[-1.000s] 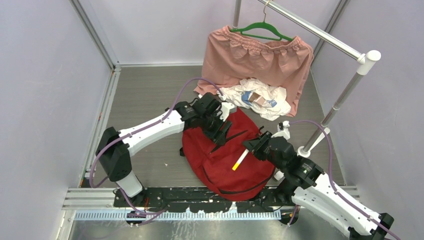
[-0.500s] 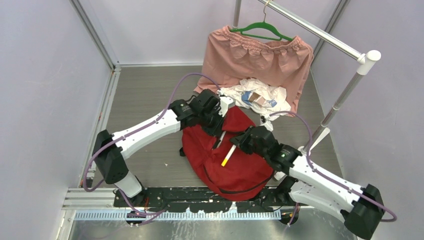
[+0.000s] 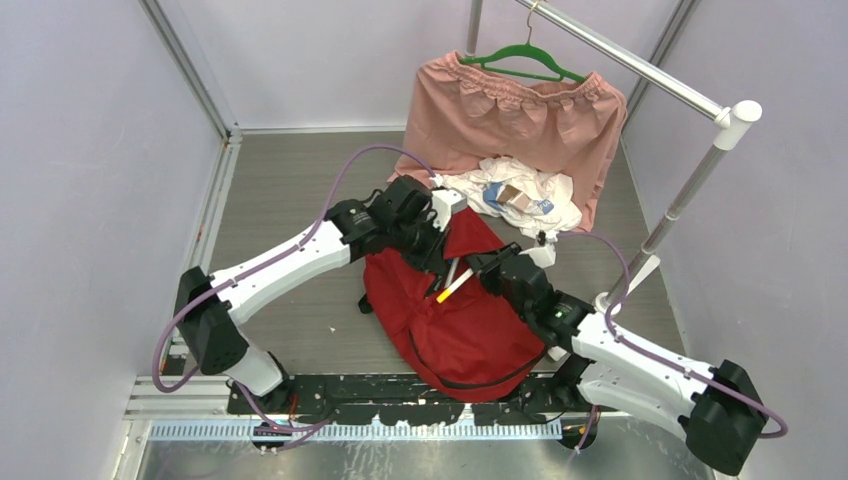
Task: Pack the student bag
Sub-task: Place the stationery in the student bag.
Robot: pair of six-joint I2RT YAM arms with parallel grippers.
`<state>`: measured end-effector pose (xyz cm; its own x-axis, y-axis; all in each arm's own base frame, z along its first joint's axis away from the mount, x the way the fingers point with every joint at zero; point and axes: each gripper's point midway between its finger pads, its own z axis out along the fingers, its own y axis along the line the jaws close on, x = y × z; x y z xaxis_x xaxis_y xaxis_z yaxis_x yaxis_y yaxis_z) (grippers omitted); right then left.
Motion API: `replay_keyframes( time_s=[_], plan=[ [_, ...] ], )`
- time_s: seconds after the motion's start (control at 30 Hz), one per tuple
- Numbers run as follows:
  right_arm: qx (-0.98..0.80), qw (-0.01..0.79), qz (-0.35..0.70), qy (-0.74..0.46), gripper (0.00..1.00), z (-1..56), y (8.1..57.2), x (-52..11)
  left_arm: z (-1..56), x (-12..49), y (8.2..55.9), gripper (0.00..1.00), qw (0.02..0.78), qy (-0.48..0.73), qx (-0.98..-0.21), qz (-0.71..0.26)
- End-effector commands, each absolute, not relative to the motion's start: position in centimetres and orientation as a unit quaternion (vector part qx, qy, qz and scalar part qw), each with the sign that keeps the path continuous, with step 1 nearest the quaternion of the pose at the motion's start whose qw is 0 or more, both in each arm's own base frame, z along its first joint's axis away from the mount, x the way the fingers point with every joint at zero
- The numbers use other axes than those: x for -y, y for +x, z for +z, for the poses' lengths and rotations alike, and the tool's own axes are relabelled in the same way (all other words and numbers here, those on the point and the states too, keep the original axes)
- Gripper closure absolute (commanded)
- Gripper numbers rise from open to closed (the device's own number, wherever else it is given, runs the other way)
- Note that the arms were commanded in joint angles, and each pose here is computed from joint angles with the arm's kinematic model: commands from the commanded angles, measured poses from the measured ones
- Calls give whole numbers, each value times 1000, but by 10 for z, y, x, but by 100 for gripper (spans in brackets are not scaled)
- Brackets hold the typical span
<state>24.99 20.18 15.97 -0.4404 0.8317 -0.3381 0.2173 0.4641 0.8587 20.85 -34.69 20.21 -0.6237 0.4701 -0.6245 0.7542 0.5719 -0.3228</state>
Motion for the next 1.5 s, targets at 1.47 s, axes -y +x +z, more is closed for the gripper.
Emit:
replay_keyframes(
  time_s=[1.47],
  plan=[
    [-692, 489, 337, 410, 99, 167, 290, -237, 255, 352, 169, 100, 267, 368, -788, -414]
  ],
)
